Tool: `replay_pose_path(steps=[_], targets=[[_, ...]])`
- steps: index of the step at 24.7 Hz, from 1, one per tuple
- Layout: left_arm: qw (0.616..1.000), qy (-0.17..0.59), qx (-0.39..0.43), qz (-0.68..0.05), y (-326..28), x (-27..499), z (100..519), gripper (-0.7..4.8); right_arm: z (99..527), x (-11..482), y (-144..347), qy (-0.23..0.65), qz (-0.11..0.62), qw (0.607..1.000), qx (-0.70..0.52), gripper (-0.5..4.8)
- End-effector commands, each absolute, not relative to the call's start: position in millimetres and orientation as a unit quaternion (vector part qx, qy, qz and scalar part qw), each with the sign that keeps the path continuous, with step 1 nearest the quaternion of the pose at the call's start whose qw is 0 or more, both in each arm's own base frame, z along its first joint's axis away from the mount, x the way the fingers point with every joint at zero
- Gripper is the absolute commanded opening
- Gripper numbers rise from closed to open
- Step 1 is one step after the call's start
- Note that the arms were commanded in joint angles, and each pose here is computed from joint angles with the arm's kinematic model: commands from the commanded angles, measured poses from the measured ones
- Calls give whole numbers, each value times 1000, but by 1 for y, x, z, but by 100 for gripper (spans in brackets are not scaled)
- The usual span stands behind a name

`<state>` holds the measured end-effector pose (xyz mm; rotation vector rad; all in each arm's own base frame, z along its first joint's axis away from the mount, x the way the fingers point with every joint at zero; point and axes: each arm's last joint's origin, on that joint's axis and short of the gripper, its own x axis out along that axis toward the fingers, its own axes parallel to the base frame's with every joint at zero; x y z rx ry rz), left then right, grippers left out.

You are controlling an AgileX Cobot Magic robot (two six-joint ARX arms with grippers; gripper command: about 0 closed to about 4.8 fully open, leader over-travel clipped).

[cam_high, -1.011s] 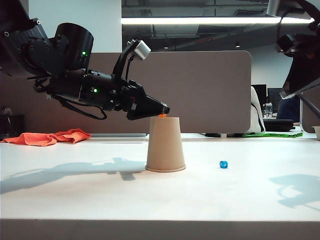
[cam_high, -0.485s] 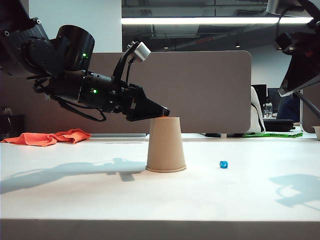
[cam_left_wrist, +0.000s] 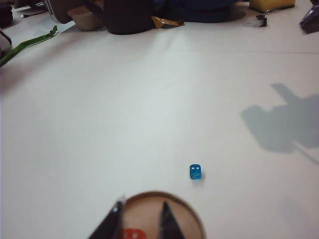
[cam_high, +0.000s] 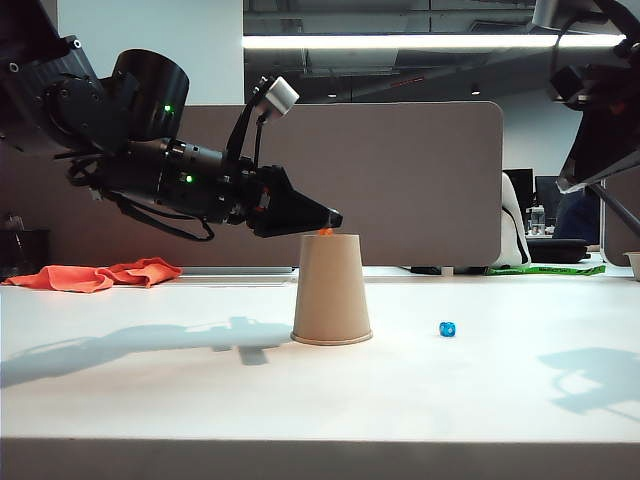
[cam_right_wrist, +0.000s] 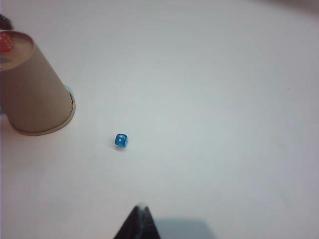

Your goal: Throw the dice onto the paper cup, compare its value with the values of the other dice on the table, place the die with the higher value on the paper cup, and take no action if both dice have the same value.

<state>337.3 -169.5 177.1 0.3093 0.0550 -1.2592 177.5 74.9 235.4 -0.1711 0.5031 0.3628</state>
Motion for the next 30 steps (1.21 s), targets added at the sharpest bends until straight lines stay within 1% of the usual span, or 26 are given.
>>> replay_pose_path(steps=[1, 11, 18, 20, 22, 25, 30], targets=[[794, 20, 141, -591, -170, 337, 179, 105, 238, 178, 75, 236, 179, 951, -83, -1], [793, 44, 127, -595, -169, 336, 176, 105, 238, 178, 75, 237, 179, 951, -83, -1], [792, 44, 126, -595, -169, 336, 177, 106, 238, 178, 75, 237, 179, 951, -83, -1], [793, 42, 127, -594, -170, 336, 177, 106, 238, 178, 75, 237, 179, 951, -83, -1], [794, 26, 131, -592, -170, 337, 180, 120, 238, 178, 75, 237, 179, 951, -83, -1], [796, -2, 137, -589, -171, 339, 186, 122, 238, 178, 75, 237, 179, 951, -83, -1], [803, -1, 141, -579, -170, 340, 186, 122, 238, 178, 75, 237, 179, 951, -83, -1]])
